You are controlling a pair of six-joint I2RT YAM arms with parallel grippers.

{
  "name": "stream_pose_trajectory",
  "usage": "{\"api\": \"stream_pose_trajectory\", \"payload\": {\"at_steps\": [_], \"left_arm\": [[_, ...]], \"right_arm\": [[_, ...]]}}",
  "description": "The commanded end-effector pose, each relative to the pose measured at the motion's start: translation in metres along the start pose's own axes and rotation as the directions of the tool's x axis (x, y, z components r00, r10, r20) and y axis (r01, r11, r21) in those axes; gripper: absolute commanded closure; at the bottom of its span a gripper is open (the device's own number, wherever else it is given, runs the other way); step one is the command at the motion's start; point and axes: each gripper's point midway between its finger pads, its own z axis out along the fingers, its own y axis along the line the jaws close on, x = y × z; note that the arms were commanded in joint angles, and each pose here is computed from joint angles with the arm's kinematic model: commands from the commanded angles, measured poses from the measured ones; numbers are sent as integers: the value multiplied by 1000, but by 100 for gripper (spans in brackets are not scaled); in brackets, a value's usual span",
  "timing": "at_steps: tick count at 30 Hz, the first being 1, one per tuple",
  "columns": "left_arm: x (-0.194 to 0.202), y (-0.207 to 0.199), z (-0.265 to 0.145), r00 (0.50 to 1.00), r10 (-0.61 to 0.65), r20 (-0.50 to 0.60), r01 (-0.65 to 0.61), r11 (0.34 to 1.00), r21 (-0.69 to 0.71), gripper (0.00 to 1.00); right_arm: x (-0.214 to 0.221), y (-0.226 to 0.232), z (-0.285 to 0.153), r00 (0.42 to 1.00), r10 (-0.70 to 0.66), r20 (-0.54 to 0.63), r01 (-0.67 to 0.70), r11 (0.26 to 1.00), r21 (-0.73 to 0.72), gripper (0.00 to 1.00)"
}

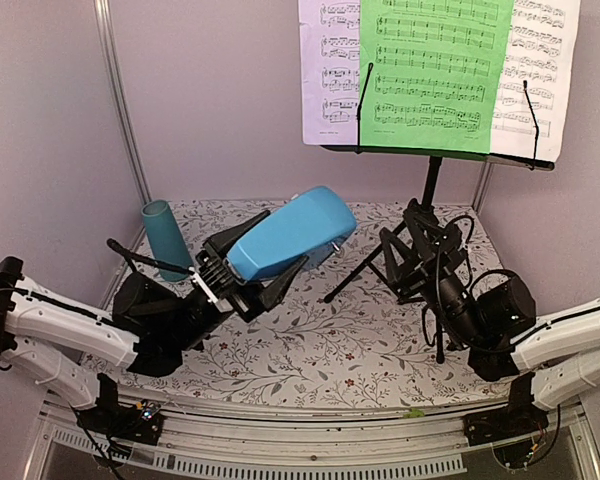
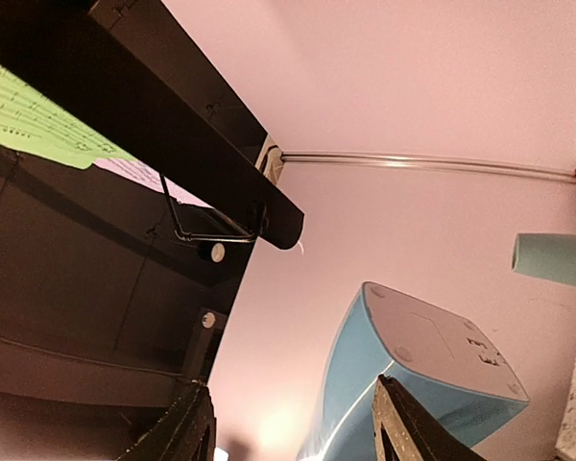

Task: Set up the instrument practice props
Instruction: Screw the knob on the metronome onto the metronome, then place the metronome at the center of the board.

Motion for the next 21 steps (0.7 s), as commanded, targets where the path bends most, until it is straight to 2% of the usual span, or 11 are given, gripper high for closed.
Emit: {"api": "stream_pose_trajectory", "payload": {"at_steps": [1,4,6,10,13,15,19,21], "left_arm": [[-2,32,-1,983,-154,-103,144,985,-99,100],[15,34,-5,939,-262,-221,239,963,-125,100],[31,34,-12,893,-329,-309,292,943,-161,100],[61,21,-25,774,-446,-450,387,895,-223,100],[86,-1,-36,665,-509,-546,452,857,-249,100],[104,-20,-45,602,-512,-613,472,847,-245,100],[139,-53,-60,470,-516,-716,504,823,-262,100],[153,-68,-64,424,-512,-747,518,814,-264,100]], "right_arm": [[-13,-17,-20,957,-289,-17,288,945,157,40],[-19,-26,-27,878,-471,-85,476,842,253,34],[-20,-29,-29,819,-559,-133,571,769,287,28],[-18,-40,-27,688,-680,-255,723,613,319,13],[-16,-47,-27,611,-725,-318,790,530,308,1],[-17,-51,-28,554,-754,-354,830,468,304,1],[-18,-59,-30,476,-777,-412,876,379,297,1],[-19,-64,-32,444,-779,-443,892,338,300,1]]}}
